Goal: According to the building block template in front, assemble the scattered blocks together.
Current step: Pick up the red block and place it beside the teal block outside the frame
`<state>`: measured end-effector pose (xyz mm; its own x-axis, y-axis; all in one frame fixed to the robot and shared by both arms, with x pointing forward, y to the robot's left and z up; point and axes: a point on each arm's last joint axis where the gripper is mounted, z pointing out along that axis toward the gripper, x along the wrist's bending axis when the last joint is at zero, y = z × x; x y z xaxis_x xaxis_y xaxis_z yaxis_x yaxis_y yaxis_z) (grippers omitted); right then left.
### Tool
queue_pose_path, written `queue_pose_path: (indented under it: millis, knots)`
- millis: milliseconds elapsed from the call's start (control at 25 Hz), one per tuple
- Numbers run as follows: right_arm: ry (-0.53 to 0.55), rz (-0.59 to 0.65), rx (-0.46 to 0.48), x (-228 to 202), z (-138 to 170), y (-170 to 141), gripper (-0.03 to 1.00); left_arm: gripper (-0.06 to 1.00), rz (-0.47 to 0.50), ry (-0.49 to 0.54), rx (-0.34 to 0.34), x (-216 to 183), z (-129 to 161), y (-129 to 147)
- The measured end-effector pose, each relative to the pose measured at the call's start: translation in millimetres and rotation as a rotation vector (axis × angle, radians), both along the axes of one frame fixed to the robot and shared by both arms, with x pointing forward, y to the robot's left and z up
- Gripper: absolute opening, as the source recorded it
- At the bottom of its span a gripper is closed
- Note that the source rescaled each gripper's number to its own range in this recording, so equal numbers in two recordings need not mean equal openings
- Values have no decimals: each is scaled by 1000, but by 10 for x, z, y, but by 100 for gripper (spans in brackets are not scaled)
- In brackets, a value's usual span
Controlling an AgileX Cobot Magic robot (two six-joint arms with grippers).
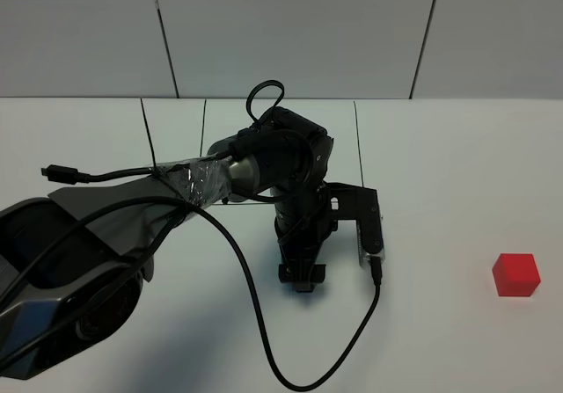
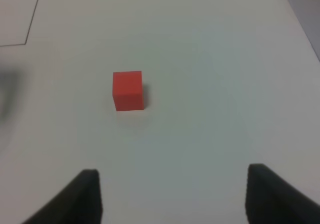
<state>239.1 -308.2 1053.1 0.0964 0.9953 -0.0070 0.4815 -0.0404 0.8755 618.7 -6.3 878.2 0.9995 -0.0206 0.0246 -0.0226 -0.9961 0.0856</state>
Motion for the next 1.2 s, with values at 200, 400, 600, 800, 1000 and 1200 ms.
queue_pose_path:
  millis: [200, 400, 600, 800, 1000, 1200]
  knots:
    - [0, 0, 0, 0, 0, 0, 58, 100, 36, 1, -3, -1, 26, 0]
    - [0, 0, 0, 0, 0, 0, 58, 100, 39, 0, 7, -17, 87, 18]
    - [0, 0, 0, 0, 0, 0, 58, 100, 37, -36, -18, -21, 328, 24]
    - [0, 0, 0, 0, 0, 0, 58, 100, 37, -40, -20, -56, 524, 48]
    - [0, 0, 0, 0, 0, 0, 58, 100, 115, -1, 5, -122, 684, 101]
    - [0, 0, 0, 0, 0, 0, 58, 99, 248, -15, -24, -145, 881, 119]
